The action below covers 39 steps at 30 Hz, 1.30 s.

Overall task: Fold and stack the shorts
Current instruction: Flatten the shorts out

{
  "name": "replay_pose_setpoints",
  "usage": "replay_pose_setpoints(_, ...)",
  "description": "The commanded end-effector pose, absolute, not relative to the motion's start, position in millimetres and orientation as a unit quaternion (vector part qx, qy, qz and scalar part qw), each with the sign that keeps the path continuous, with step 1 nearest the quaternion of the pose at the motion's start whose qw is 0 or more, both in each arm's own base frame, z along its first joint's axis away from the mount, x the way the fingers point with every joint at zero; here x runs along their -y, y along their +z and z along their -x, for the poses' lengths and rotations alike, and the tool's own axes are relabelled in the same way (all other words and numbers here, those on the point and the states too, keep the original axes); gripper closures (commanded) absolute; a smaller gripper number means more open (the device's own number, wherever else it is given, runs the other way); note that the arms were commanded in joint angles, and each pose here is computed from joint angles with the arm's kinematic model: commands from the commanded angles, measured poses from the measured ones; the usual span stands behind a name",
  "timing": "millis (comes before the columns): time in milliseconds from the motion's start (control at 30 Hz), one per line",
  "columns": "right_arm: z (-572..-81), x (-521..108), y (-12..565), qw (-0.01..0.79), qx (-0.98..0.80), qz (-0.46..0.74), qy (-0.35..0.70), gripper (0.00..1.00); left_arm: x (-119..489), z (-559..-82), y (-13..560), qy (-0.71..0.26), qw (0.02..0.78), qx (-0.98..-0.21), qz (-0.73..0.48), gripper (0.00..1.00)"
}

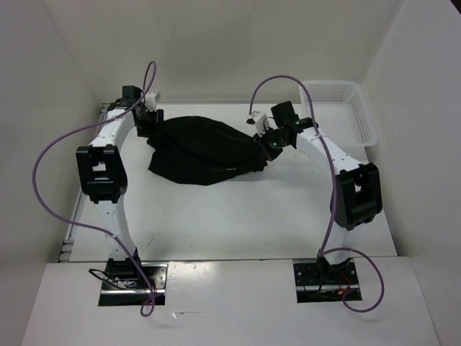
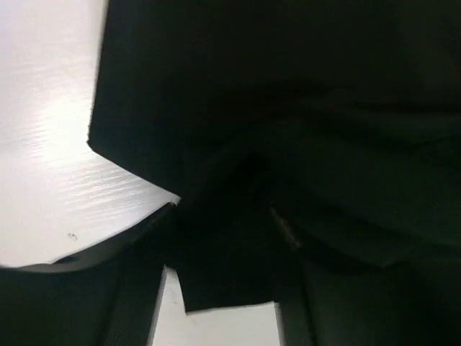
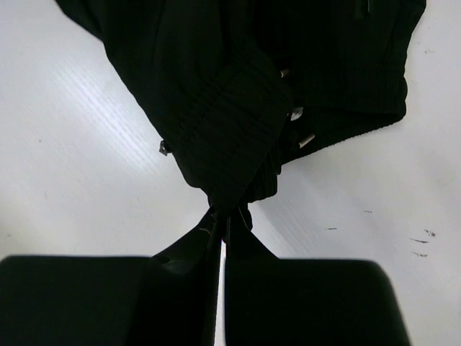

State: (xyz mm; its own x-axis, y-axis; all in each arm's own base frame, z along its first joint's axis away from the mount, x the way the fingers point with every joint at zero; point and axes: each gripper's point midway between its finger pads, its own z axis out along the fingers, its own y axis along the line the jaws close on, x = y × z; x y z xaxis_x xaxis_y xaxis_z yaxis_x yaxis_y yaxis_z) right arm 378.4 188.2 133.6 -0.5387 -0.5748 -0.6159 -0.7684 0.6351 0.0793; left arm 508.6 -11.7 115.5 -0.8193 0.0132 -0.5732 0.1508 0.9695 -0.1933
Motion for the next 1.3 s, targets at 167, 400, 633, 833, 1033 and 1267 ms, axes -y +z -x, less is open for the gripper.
replay_pose_setpoints(167, -415.6, -194.0, 134.4, 0.312, -0.859, 0.369, 0.168, 1.0, -5.6, -479.9, 151.7, -0.133, 0.317, -0.939, -0.027, 0.16)
replay_pose_setpoints(400, -419.0, -193.5, 120.6, 0.298, -0.865, 0.367, 0.164, 1.0, -11.2, -407.0, 92.1, -0.167, 0.227, -0.959, 0.014, 0.25)
replay_pose_setpoints(633, -423.4, -195.4, 118.2, 0.297, -0.867, 0.363, 0.166, 1.0, -3.4, -396.7, 44.0, -0.193, 0.177, -0.965, 0.022, 0.25)
replay_pose_setpoints(833, -412.8, -191.4, 106.6, 0.281, -0.872, 0.366, 0.166, 1.0, 3.7, -411.3, 39.4, -0.21, 0.192, -0.959, 0.011, 0.26)
replay_pose_setpoints(1033, -406.0, -188.7, 101.0, 0.273, -0.873, 0.37, 0.165, 1.0, 4.5, -407.2, 20.3, -0.213, 0.172, -0.962, 0.016, 0.8)
replay_pose_setpoints(1267, -446.2, -198.6, 143.5, 0.338, -0.859, 0.355, 0.152, 1.0, 8.1, -436.6, 65.5, -0.234, 0.21, -0.949, 0.002, 1.0)
